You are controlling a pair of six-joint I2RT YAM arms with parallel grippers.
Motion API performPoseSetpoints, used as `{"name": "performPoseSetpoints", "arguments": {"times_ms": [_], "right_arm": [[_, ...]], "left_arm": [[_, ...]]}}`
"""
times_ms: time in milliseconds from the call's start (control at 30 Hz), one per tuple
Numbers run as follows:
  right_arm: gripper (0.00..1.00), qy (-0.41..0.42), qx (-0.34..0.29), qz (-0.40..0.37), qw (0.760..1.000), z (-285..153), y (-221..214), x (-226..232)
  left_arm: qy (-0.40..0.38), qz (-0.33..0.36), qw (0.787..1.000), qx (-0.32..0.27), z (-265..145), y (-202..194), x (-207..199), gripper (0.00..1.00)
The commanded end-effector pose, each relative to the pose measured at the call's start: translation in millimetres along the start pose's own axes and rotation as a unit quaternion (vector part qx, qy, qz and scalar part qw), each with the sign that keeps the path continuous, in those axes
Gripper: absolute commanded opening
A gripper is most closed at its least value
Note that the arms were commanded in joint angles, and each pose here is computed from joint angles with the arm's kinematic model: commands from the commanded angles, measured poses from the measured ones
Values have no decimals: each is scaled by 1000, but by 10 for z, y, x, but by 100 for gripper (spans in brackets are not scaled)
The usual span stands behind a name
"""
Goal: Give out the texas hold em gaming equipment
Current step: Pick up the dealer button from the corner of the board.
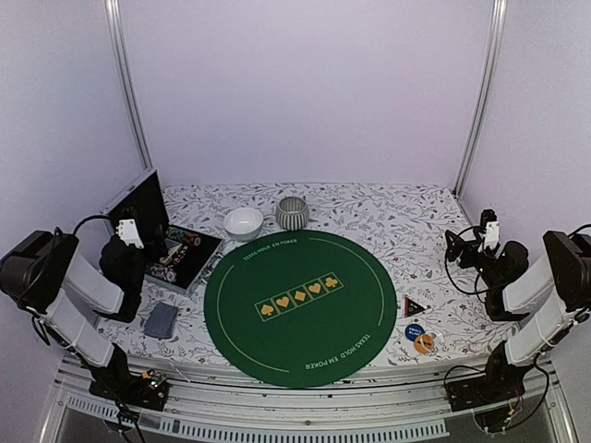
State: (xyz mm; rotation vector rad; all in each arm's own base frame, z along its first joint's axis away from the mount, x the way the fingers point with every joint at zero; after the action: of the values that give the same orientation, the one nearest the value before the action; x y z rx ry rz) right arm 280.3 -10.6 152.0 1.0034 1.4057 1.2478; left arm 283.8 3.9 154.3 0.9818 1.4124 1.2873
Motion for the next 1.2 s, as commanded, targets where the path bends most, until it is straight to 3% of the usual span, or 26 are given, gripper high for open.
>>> {"name": "performPoseSetpoints", "arguments": {"times_ms": [0,333,500,633,800,933,1033,1167], "right_arm": [[99,3,-15,-8,1000,36,63,-2],[99,-2,-24,-11,1000,19,127,-6],[99,-50,-2,38,998,20,694,-177],[100,17,46,113,992,-30,1215,-124],[89,106,176,230,951,-157,1227,192],[85,65,338,205,916,-333,1017,509],[85,48,452,186,871,-584,869,763],[87,5,534,178,826,-880,688,985]], "left_arm": [[1,-5,1000,-4,33,25,8,98],[3,10,999,-44,-157,326,-75,98],[-13,0,995,-97,-400,666,-321,98],[-44,-37,997,-53,-453,903,-517,98],[-102,-63,992,-28,-648,1130,-692,98],[-191,-88,978,-5,-786,1361,-920,98],[-269,-76,957,76,-867,1479,-1208,98],[-366,-34,911,188,-997,1500,-1643,98]]}}
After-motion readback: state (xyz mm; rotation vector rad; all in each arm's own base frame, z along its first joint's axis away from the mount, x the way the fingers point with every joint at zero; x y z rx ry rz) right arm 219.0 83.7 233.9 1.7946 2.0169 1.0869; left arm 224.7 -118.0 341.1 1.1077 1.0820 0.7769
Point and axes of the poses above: each gripper's point midway between its finger pads, its own z axis out along the fingers, its own x axis along the line the jaws close on, y = z × x, the point moved 9 cm from there along -z, back along the fingers, and after that the axes turned 11 degrees about -z, right-handed, at the moved point
